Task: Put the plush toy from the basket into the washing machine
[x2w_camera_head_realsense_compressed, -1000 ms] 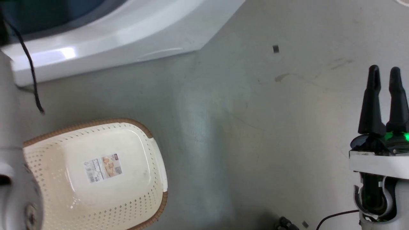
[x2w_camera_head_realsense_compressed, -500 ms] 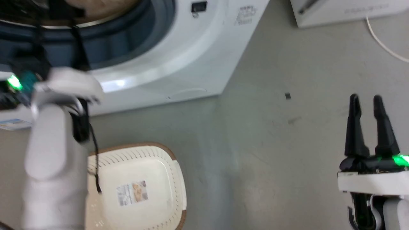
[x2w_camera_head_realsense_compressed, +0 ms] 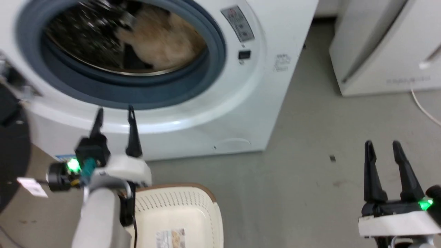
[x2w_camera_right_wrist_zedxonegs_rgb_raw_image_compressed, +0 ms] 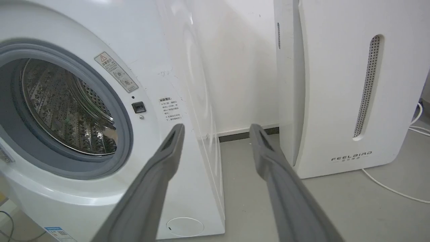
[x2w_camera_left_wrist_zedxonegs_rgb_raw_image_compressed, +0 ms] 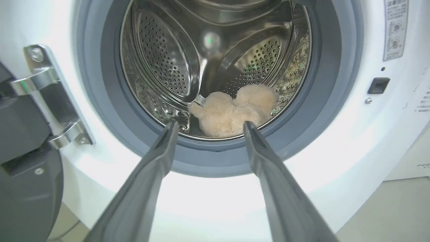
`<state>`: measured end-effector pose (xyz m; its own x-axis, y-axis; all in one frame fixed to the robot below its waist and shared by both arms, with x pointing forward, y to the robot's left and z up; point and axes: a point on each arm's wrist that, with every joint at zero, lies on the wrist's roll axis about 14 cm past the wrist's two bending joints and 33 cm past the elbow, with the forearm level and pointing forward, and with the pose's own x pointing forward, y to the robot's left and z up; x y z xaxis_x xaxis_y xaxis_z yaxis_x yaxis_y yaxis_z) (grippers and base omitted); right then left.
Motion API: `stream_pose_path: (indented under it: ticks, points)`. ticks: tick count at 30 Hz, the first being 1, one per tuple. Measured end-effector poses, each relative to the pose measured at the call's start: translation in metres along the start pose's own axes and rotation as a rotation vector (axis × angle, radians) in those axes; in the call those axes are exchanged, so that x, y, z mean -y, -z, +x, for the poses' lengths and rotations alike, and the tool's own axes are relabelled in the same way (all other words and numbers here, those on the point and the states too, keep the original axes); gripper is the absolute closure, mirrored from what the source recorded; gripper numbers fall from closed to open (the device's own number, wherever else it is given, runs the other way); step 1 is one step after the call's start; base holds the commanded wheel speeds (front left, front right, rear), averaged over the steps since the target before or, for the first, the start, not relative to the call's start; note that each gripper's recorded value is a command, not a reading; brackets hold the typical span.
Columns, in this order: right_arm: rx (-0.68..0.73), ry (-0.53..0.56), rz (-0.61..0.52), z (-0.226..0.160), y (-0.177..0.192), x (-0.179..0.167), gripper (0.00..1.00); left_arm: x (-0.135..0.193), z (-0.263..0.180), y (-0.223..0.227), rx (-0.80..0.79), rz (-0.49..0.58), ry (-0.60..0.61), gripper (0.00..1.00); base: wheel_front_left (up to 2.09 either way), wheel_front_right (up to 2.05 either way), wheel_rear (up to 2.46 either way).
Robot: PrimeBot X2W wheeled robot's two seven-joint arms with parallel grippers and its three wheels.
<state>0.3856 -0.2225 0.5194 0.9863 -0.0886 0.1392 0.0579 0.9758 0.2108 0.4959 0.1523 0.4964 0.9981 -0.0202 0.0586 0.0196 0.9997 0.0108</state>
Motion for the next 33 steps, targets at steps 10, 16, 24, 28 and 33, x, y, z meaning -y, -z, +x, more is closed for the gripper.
stream_pose_path:
  ticks: [10, 16, 24, 28, 33]
  points:
    - [0.023, -0.069, -0.046, -0.022, -0.013, -0.020, 0.00, -0.017, -0.075, -0.017, 0.019, 0.025, -0.044, 0.00, 0.00, 0.00, 0.00]
    - [0.030, -0.097, -0.055, -0.030, -0.017, -0.028, 0.00, -0.024, -0.111, -0.017, 0.016, 0.023, -0.066, 0.00, 0.00, 0.00, 0.00]
    - [0.030, -0.126, -0.063, -0.030, -0.017, -0.037, 1.00, -0.028, -0.124, -0.018, 0.017, 0.016, -0.079, 1.00, 0.00, 0.00, 0.00]
    - [0.029, -0.127, -0.063, -0.030, -0.017, -0.037, 1.00, -0.028, -0.124, -0.018, 0.016, 0.016, -0.080, 1.00, 0.00, 0.00, 0.00]
    - [0.020, -0.127, -0.064, -0.030, -0.015, -0.037, 1.00, -0.028, -0.123, -0.018, 0.012, 0.015, -0.079, 1.00, 0.00, 0.00, 0.00]
